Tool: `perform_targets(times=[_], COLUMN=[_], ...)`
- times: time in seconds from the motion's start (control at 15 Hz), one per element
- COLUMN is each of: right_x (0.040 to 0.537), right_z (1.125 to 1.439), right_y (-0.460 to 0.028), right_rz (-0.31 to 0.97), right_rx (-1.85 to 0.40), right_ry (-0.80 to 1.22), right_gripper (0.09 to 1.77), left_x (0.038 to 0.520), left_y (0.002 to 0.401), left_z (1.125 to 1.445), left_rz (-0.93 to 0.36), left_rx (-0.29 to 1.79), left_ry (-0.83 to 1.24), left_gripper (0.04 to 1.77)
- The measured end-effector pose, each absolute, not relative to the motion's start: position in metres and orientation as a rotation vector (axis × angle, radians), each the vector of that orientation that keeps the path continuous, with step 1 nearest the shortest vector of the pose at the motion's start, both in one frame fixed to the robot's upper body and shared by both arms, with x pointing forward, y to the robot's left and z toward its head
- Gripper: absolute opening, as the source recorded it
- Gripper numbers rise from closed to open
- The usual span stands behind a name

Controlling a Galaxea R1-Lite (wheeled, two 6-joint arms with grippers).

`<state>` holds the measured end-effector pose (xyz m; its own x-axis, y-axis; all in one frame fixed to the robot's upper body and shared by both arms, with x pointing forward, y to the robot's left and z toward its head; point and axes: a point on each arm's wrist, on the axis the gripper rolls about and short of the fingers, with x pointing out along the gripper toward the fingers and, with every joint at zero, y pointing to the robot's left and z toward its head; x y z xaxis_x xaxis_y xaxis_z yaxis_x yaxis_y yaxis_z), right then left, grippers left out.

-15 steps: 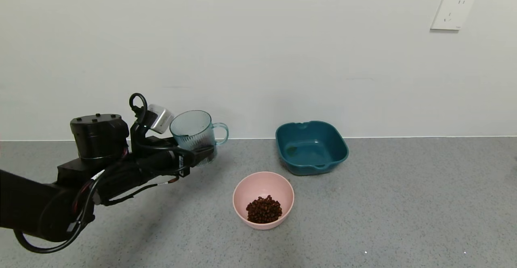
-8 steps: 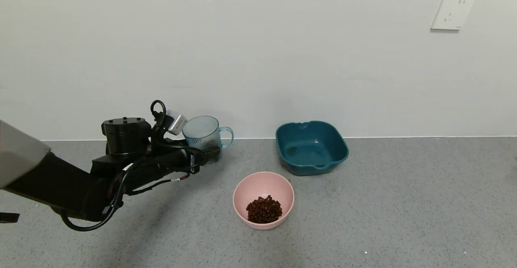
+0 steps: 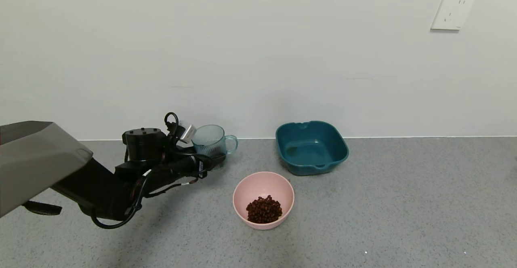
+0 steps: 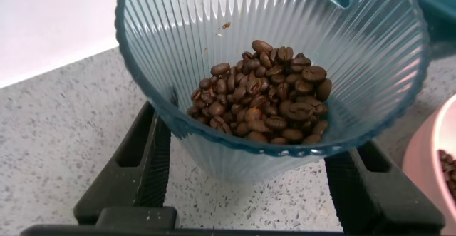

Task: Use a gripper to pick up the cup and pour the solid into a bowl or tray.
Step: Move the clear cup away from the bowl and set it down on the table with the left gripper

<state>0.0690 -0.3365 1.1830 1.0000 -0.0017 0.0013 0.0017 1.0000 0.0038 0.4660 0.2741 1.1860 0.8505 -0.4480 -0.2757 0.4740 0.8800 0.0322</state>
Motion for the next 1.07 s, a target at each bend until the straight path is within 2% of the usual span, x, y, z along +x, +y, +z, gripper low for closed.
perform_targets(times=[0.47,0.93,1.07], right_x=[0.069,0.069,0.069], right_z=[1.183,1.183,1.183], right_y=[-0.336,-0.336,-0.336], right_rz=[-0.002,-0.001,-0.001], right_rx=[0.004,0.004,0.004], right_ry=[-0.001,-0.001,-0.001], right_gripper=[1.71,1.71,1.71], left_x=[0.475,0.476,0.476], left_y=[0.273,0.273,0.273], left_z=[1.155,1.147,1.147], left_rz=[-0.483,-0.476,-0.472], left_rx=[0.08,0.056,0.049], left_ry=[0.339,0.364,0.366], left_gripper=[1.26,1.26,1.38])
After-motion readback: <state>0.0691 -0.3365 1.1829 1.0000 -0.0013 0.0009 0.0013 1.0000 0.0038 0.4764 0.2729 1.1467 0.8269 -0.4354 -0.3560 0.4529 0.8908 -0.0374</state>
